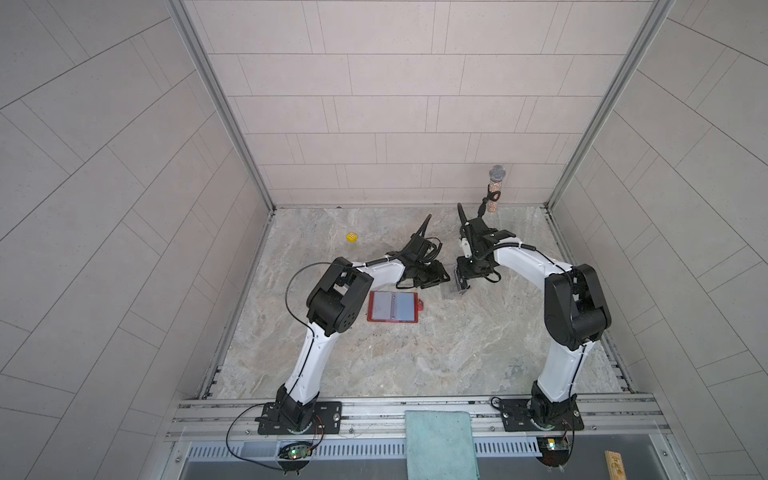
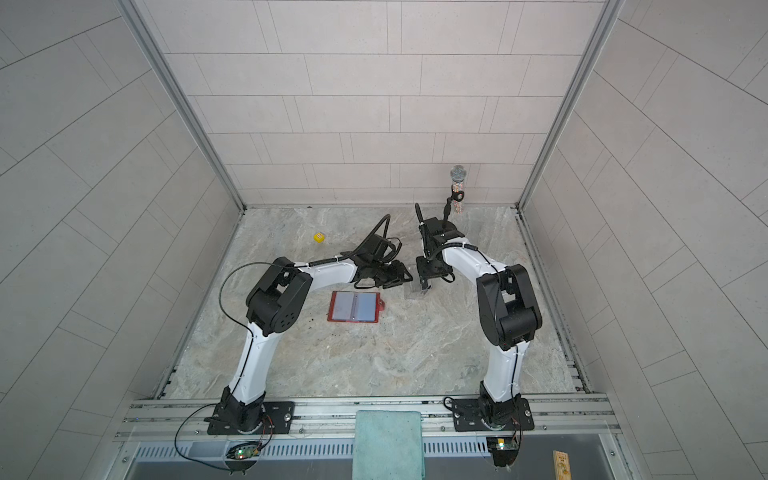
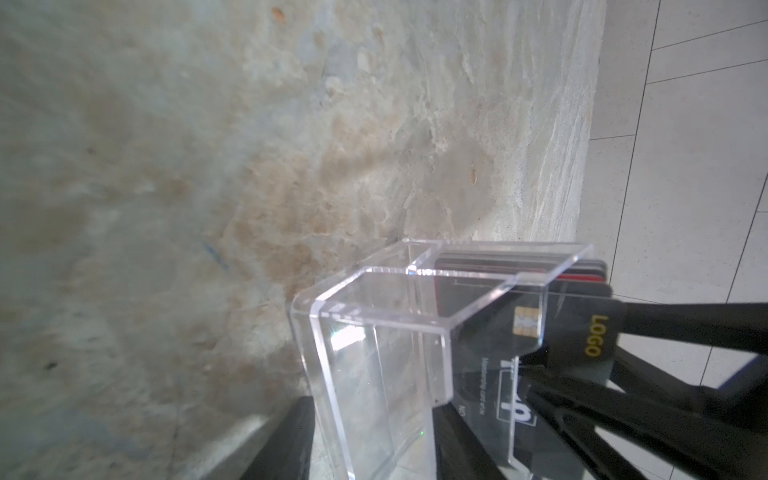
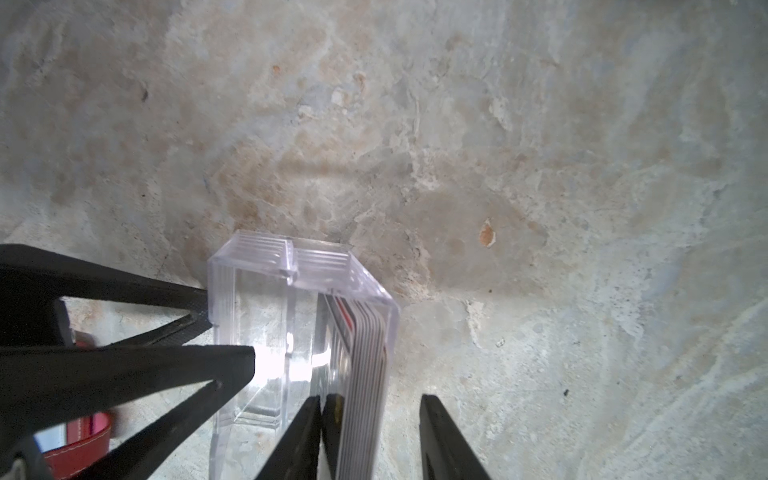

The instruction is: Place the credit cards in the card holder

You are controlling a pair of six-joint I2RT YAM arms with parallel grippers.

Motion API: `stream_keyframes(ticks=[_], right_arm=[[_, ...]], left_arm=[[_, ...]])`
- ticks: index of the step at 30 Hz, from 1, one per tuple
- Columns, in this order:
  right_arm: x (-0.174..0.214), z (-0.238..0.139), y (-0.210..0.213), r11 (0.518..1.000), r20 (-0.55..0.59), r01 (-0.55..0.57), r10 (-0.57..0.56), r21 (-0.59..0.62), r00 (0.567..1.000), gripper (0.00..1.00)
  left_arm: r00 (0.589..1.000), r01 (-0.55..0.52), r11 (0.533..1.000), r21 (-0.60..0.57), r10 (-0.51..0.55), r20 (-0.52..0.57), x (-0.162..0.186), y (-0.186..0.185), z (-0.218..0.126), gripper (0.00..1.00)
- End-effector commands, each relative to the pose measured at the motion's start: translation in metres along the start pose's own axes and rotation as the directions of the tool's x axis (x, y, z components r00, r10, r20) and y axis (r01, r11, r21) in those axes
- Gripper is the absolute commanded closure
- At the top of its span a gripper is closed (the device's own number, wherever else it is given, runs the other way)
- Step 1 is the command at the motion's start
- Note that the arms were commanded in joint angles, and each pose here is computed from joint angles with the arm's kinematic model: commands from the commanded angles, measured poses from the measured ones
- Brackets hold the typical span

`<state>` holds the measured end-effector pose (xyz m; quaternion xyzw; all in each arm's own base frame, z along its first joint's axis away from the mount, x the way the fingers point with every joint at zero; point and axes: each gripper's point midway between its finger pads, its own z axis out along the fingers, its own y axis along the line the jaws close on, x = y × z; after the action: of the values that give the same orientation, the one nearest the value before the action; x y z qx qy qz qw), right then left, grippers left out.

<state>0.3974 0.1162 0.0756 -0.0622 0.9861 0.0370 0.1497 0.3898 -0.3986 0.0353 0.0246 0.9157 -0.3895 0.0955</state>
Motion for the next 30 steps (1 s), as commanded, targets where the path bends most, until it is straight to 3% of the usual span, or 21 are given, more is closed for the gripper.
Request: stream_keyframes(ticks=[1, 30], right_arm=[[-0.005, -0.022, -0.004, 0.999, 0.028, 0.021, -0.022, 0.028, 0.999, 0.60], [-0.008, -0.038, -0.006, 0.999, 0.049, 0.028, -0.029, 0.038, 0.998, 0.81]], left_arm=[[1.000, 0.012, 0.998, -0.065, -0.014, -0.028, 0.012, 0.017, 0.004, 0.50], [0.999, 0.013, 0.998, -0.064, -0.015, -0.029, 0.011, 0.017, 0.004, 0.51]])
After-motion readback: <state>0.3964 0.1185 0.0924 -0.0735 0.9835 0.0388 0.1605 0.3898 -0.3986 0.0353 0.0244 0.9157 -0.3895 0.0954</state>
